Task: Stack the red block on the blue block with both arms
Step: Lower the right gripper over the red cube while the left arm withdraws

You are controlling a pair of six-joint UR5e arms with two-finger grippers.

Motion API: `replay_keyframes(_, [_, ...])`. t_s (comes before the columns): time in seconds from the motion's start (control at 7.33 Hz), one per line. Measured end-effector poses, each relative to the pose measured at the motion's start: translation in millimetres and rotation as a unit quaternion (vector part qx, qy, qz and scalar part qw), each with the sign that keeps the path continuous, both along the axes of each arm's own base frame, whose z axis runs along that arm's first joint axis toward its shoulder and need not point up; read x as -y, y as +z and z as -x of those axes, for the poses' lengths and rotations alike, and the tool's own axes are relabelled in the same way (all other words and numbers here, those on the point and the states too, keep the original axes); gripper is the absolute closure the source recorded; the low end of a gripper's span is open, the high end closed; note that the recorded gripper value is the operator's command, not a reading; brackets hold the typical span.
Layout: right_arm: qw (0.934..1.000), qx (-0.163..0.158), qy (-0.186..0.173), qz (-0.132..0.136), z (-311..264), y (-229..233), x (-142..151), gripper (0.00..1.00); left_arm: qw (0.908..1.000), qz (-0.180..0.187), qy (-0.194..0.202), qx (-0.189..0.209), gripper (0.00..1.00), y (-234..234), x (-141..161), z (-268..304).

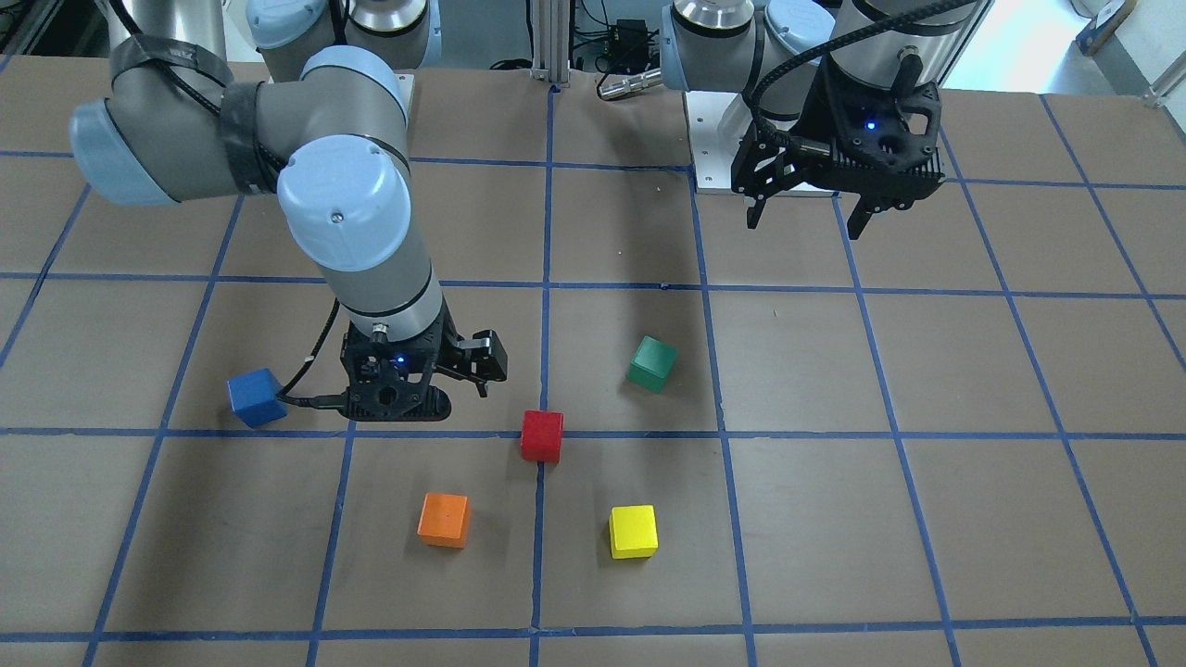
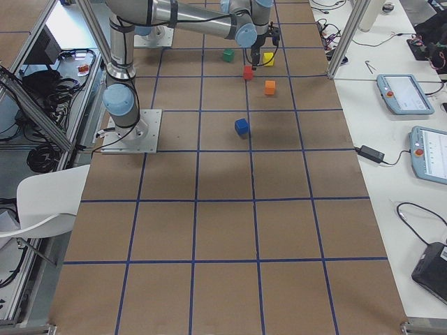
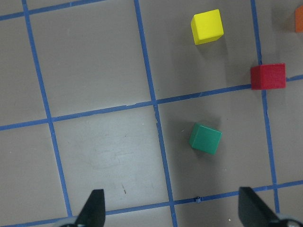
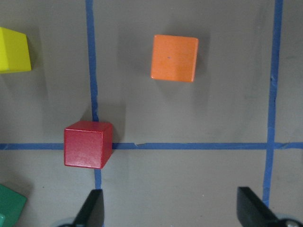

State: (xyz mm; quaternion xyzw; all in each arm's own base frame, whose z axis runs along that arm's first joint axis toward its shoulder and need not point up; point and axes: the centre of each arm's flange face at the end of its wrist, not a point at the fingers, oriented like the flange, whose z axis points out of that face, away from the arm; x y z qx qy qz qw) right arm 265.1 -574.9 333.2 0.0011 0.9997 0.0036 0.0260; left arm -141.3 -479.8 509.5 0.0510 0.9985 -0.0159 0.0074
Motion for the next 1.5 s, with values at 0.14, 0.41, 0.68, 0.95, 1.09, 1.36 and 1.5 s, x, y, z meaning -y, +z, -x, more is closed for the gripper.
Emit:
replay_keyframes(0.14, [1.0000,-0.001,0.002,-0.004,-18,-10,4,0.00,0.9999,-0.003,0.016,0.000,0.00,-1,-4,0])
replay_keyframes(0.41, [0.9998,-0.002,0.017,-0.007,-57,-29,5,0.00,0.9997,-0.002,0.026,-0.002,0.00,-1,-5,0])
replay_keyframes(0.68, [0.9996,-0.002,0.027,-0.003,-76,-46,7,0.00,0.9997,-0.001,0.026,-0.003,0.00,-1,-5,-2])
replay_keyframes(0.95, [0.9996,-0.005,0.027,-0.012,-80,-63,9,0.00,0.9997,0.000,0.025,-0.004,0.00,0,-6,-2])
replay_keyframes(1.09, [0.9996,-0.007,0.022,-0.018,-83,-74,10,0.00,0.9997,-0.002,0.026,-0.005,0.00,-1,-6,-3])
replay_keyframes(1.36, [0.9996,-0.009,0.011,-0.025,-86,-88,10,0.00,0.9996,0.000,0.027,-0.005,0.00,-4,-5,-4])
replay_keyframes(1.5, [0.9994,-0.011,0.009,-0.032,-87,-97,11,0.00,0.9996,0.003,0.027,-0.005,0.00,-5,-5,-4])
